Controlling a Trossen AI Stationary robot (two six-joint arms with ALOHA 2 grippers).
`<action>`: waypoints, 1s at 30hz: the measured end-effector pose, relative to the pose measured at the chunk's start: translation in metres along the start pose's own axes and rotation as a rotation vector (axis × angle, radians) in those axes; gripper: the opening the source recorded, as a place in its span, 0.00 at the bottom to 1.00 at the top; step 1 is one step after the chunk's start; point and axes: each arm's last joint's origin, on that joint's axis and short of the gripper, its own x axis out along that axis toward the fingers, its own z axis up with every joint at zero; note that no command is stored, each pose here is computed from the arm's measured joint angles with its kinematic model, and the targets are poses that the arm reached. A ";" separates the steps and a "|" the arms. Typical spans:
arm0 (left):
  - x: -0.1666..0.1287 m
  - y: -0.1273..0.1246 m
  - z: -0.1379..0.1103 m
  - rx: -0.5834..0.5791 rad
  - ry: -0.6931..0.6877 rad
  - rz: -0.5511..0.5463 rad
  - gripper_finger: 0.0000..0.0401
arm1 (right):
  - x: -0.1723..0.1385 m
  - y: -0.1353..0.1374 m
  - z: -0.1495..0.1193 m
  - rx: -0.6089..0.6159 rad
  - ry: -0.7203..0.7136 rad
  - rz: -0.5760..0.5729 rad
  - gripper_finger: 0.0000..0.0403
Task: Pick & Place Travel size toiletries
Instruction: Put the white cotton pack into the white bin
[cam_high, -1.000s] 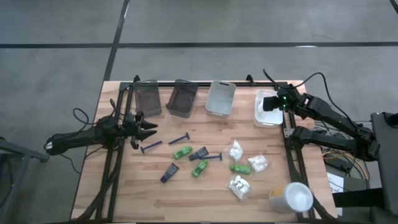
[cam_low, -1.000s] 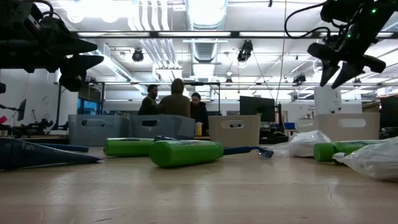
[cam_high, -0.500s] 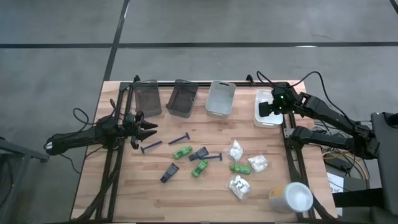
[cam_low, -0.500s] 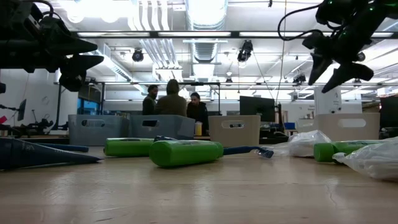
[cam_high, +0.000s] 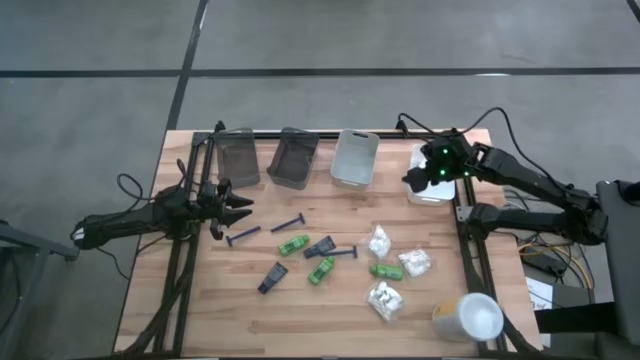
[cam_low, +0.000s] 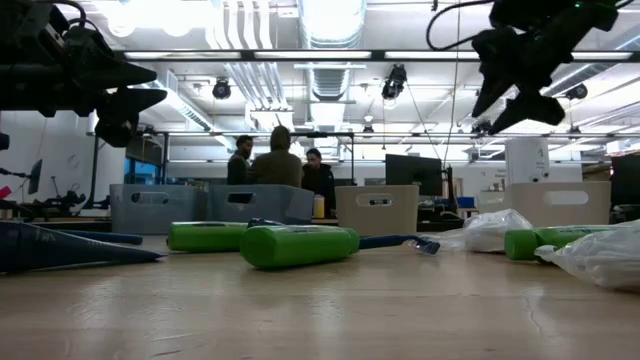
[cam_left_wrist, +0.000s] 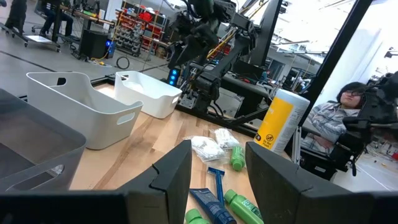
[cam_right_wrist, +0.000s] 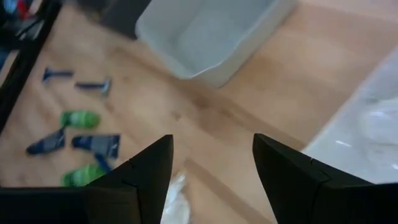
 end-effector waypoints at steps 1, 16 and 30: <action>0.000 0.000 0.000 0.000 0.000 0.000 0.39 | 0.002 0.003 0.001 -0.019 0.021 0.017 0.54; 0.000 0.000 0.000 0.000 0.000 0.000 0.39 | 0.024 0.043 -0.016 -0.211 0.249 0.116 0.52; 0.000 0.000 0.000 0.000 0.000 0.000 0.39 | 0.067 0.060 -0.038 -0.338 0.442 0.063 0.65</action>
